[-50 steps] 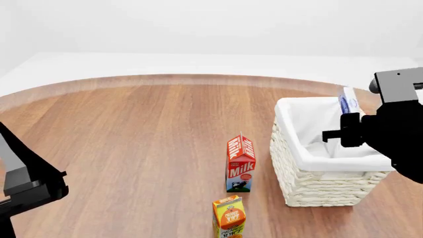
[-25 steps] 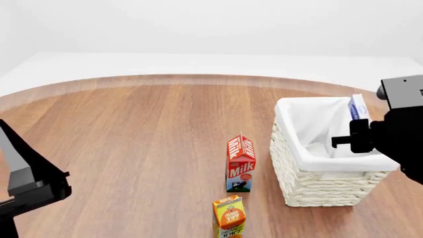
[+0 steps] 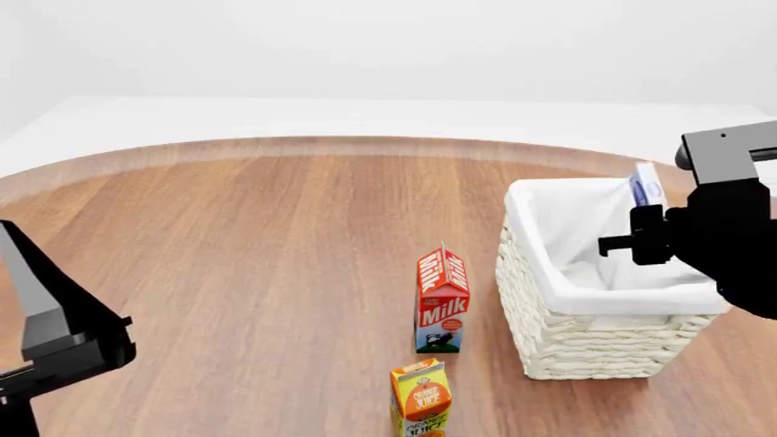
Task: Pick up the cream cheese box and the butter, and put them in the basket.
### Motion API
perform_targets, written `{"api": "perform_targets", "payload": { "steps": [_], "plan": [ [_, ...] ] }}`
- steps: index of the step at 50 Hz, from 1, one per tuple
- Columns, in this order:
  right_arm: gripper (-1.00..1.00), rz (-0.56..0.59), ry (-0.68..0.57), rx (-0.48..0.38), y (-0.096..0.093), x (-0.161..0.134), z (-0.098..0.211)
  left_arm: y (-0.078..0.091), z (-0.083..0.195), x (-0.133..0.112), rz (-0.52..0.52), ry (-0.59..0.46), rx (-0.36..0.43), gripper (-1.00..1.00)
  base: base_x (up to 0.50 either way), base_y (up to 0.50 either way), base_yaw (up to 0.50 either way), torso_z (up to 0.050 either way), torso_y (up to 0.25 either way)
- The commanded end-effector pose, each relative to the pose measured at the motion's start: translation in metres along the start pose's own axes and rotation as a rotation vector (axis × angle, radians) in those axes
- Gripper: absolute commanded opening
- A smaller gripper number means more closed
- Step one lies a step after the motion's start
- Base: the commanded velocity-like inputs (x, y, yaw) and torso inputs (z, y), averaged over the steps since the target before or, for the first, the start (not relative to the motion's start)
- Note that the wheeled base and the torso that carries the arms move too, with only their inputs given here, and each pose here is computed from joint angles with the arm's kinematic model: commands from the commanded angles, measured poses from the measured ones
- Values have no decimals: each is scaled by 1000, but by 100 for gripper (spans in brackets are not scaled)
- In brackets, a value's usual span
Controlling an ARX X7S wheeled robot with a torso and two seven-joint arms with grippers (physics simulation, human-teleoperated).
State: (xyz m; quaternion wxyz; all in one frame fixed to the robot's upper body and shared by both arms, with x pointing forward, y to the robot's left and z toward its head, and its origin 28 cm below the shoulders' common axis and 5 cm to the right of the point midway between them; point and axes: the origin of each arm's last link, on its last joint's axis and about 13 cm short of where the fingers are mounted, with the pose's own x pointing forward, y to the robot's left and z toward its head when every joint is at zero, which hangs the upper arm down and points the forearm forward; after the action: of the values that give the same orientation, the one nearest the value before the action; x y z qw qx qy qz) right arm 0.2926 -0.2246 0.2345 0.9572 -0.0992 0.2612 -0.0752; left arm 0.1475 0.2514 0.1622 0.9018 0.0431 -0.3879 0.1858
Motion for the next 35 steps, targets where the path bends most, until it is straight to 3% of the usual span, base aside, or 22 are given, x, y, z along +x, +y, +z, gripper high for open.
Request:
{"api": "perform_targets", "payload": {
  "steps": [1,35],
  "plan": [
    [-100,-6,-44,-3,1,12,16,2,-1,1,9,-3,19,100,0,0,0,0,0],
    [-100,-28,-39,-65,10,33,29,4,-1,1,15,-2,16,100,0,0,0,0,1]
  ]
}}
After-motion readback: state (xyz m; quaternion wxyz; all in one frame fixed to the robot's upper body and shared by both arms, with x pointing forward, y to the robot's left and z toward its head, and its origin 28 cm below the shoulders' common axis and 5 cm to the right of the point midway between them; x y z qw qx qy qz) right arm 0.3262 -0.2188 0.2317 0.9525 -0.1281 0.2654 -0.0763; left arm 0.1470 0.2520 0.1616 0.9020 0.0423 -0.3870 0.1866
